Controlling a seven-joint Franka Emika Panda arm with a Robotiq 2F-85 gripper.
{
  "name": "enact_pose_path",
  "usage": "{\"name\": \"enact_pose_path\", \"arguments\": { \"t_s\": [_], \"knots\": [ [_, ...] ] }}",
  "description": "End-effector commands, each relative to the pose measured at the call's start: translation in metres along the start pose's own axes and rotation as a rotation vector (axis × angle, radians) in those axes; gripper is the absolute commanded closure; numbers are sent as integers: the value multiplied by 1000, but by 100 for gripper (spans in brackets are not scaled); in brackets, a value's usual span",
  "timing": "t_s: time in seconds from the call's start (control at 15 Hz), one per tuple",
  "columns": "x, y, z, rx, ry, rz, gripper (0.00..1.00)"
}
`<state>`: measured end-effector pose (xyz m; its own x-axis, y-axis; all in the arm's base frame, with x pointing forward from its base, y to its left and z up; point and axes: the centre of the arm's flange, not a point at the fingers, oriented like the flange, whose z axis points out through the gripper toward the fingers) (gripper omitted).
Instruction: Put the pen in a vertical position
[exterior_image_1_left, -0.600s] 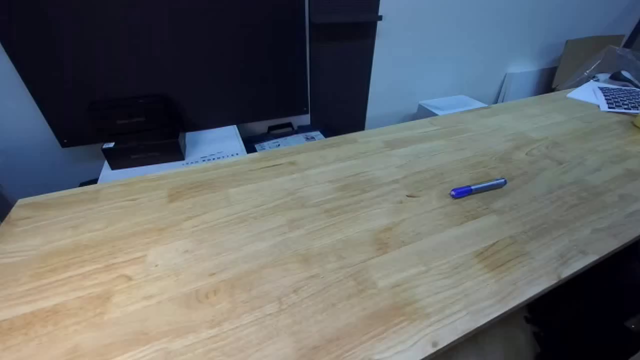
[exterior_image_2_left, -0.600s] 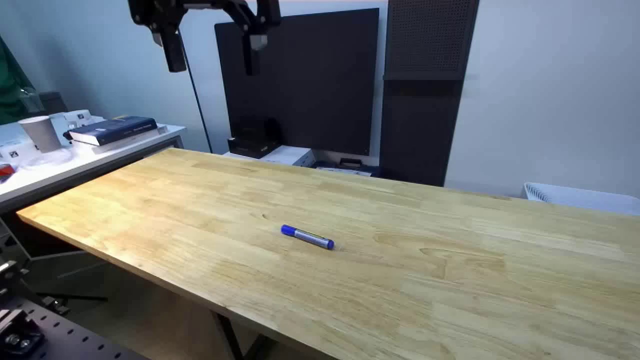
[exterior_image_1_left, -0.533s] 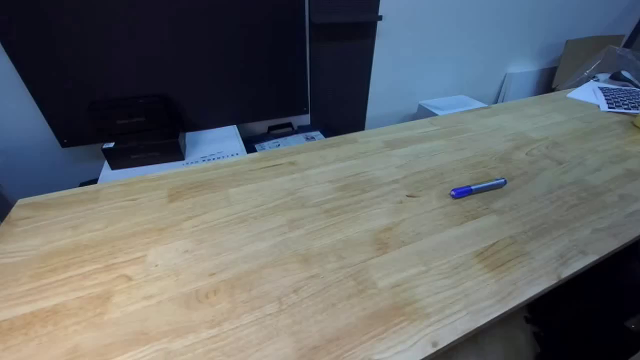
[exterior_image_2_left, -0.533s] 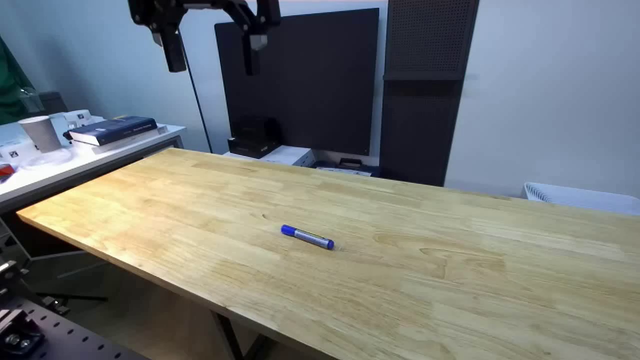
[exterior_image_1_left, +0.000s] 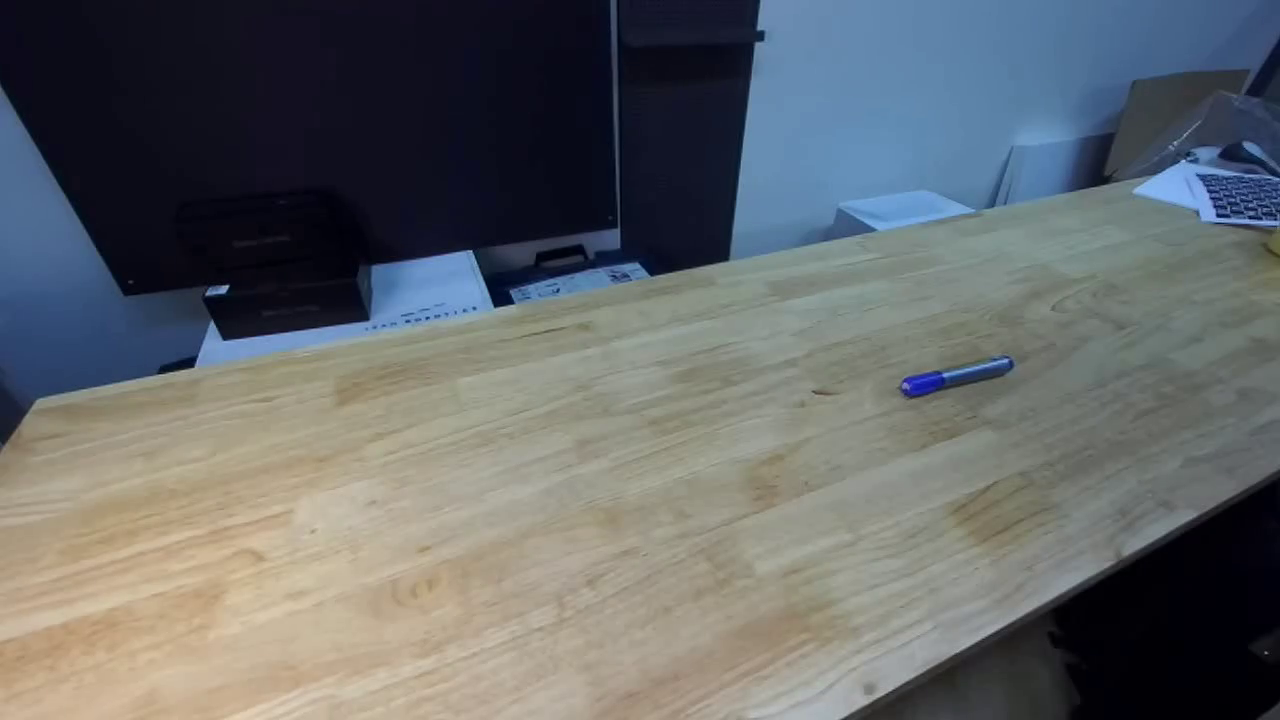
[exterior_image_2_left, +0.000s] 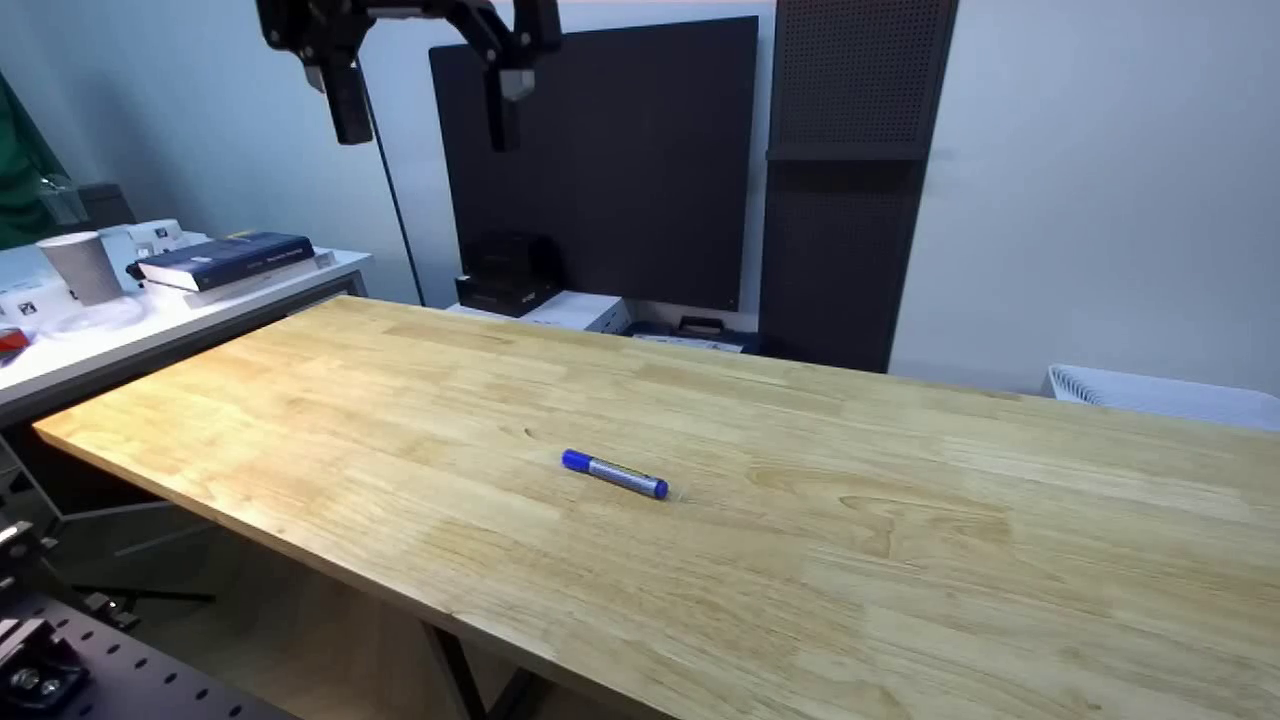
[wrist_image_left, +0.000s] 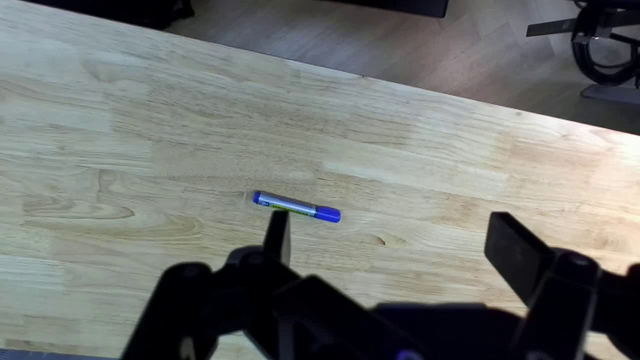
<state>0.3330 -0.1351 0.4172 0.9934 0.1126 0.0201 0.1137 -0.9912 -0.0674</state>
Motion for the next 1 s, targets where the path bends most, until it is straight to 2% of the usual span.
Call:
{"name": "enact_pose_path", "arguments": {
  "t_s": [0.0,0.4,0.53,0.73,0.93],
  "knots": [
    [0,0,0,0,0,0,0],
    [0,0,0,0,0,0,0],
    [11,0,2,-72,107,10,0],
    [48,19,19,-189,261,-4,0],
    [76,48,63,-236,268,32,0]
  ]
}}
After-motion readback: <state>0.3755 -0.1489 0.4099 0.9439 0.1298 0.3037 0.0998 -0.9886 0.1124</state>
